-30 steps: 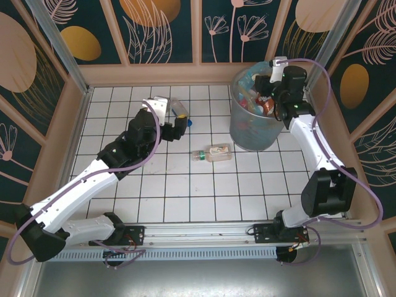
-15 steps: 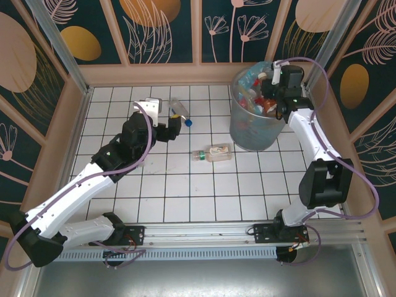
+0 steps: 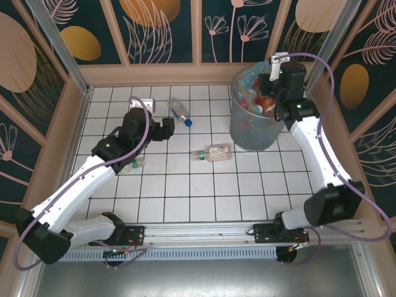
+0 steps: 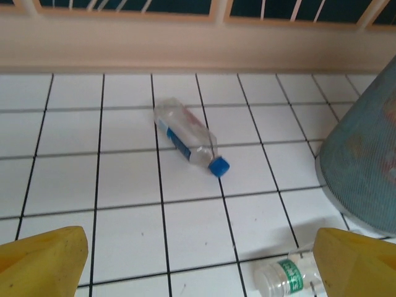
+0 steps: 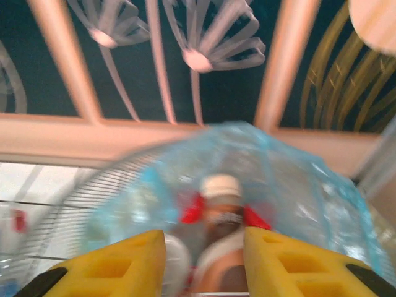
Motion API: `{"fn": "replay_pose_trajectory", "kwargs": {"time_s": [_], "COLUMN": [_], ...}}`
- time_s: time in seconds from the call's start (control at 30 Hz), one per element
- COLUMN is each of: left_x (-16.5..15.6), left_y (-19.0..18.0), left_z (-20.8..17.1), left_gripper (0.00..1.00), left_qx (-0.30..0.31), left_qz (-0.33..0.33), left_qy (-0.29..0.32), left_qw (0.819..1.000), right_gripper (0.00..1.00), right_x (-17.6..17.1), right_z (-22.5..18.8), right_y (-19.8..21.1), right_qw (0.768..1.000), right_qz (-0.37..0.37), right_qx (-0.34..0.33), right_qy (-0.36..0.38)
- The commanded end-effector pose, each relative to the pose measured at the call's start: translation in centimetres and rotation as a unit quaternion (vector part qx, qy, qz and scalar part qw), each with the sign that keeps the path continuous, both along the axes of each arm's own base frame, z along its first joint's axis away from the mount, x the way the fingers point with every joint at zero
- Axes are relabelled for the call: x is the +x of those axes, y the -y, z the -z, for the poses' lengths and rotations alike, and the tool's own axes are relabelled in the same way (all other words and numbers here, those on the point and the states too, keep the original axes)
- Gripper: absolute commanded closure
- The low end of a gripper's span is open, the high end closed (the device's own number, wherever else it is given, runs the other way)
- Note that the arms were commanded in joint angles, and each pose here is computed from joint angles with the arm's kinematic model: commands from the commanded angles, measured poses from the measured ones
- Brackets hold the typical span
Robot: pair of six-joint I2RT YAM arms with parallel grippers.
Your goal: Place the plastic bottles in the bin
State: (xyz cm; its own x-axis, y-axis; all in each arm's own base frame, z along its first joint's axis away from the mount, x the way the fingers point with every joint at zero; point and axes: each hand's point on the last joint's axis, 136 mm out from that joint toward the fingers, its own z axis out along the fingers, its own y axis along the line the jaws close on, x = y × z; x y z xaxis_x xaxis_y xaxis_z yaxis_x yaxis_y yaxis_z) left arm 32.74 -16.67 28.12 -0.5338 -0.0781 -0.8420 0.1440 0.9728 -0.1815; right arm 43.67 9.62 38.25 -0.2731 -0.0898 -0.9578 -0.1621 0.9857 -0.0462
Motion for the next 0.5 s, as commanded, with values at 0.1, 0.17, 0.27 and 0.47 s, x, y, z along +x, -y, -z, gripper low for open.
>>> {"fn": "replay_pose_trajectory", "kwargs": {"time_s": [0.1, 0.17, 0.27, 0.47], "left_x": [1.1, 1.7, 1.7, 1.6], "left_y": [-6.8, -10.4, -14.8, -16.7], "left_z": [6.0, 8.0, 10.8, 12.9], "left_gripper": [0.04, 0.03, 0.02, 0.01], "left_qx": [-0.045, -0.075, -0.082, -0.189], "left_qz": [-0.065, -0.109, -0.173, -0.213], "left_qy": [-0.106, -0.130, -0.168, -0.159], "left_qw": [0.991, 0.983, 0.967, 0.945], "right_gripper": [0.56, 0.54, 0.52, 0.48], "right_x": [-7.5, -9.1, -11.2, -14.1], "right_z": [-6.1, -5.1, -2.5, 7.0], "right_y": [-9.4, -12.1, -15.9, -21.6], "right_qw": [0.979, 0.972, 0.961, 0.928], "right_qz": [-0.154, -0.199, -0.255, -0.366], "right_qx": [0.017, 0.034, 0.065, 0.055], "right_qy": [0.129, 0.121, 0.090, -0.032]}}
